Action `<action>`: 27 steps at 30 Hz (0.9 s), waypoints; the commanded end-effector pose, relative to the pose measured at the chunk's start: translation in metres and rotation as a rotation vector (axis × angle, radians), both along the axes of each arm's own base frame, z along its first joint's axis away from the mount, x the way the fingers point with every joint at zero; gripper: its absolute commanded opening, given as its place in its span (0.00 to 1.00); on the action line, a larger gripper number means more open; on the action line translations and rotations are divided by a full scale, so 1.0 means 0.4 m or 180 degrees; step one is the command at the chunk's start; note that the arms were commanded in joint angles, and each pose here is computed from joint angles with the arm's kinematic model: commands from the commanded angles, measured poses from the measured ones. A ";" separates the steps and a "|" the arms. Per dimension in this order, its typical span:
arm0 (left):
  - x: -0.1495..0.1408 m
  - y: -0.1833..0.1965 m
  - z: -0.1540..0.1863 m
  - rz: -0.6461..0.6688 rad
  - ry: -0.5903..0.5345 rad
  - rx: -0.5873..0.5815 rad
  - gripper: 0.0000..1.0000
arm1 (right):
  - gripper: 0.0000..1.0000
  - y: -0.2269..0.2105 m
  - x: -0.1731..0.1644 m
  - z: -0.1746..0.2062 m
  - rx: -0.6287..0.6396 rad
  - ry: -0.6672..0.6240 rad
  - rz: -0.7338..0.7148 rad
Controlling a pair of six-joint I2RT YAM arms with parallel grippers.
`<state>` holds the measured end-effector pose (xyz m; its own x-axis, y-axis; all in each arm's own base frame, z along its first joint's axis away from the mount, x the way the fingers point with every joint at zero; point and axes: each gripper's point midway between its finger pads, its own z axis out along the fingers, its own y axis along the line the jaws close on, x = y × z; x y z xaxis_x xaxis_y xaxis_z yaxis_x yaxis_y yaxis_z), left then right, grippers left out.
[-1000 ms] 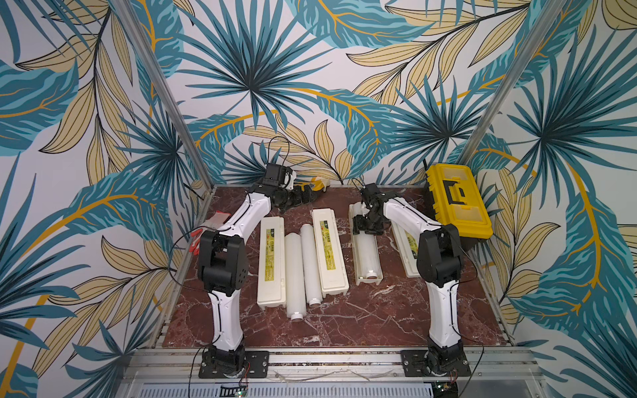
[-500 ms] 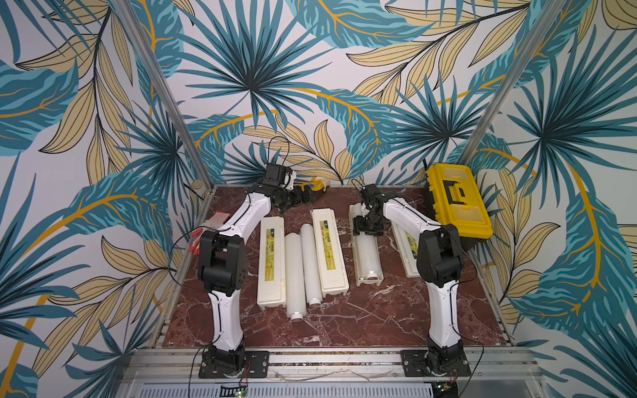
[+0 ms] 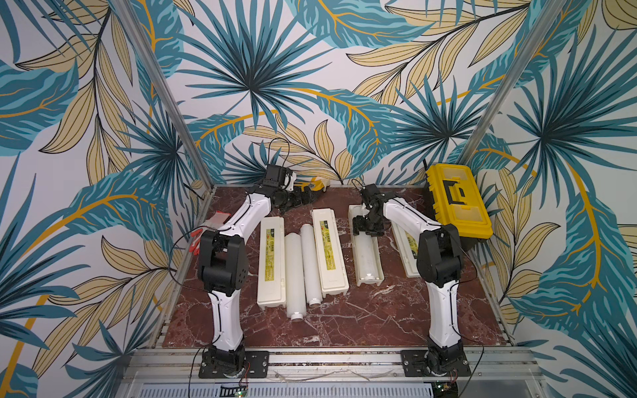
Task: Put plastic wrap rolls into dispensers
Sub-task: Place the plastic wrap into the plastic wrap cutting box.
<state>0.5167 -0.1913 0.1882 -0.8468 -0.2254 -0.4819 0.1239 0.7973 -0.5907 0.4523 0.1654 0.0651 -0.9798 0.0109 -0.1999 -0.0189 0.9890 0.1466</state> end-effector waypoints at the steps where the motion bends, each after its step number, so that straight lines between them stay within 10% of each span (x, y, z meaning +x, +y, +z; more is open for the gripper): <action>1: -0.013 0.009 0.020 0.0019 -0.0028 -0.0022 1.00 | 0.76 0.005 -0.022 -0.031 0.0000 0.0138 0.0003; 17: -0.012 -0.004 0.026 -0.0024 -0.0037 -0.0057 1.00 | 0.84 -0.009 0.008 0.212 0.0010 -0.0576 0.0115; 27: -0.013 -0.015 0.034 -0.0063 -0.0068 -0.0059 1.00 | 0.99 -0.254 0.040 0.224 -0.0636 -0.0630 -0.0178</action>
<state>0.5154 -0.1940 0.1886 -0.8493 -0.2212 -0.4794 0.1295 0.7930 -0.5953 0.4757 0.1055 0.1685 -0.8936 0.0060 -0.4488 -0.0137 0.9991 0.0406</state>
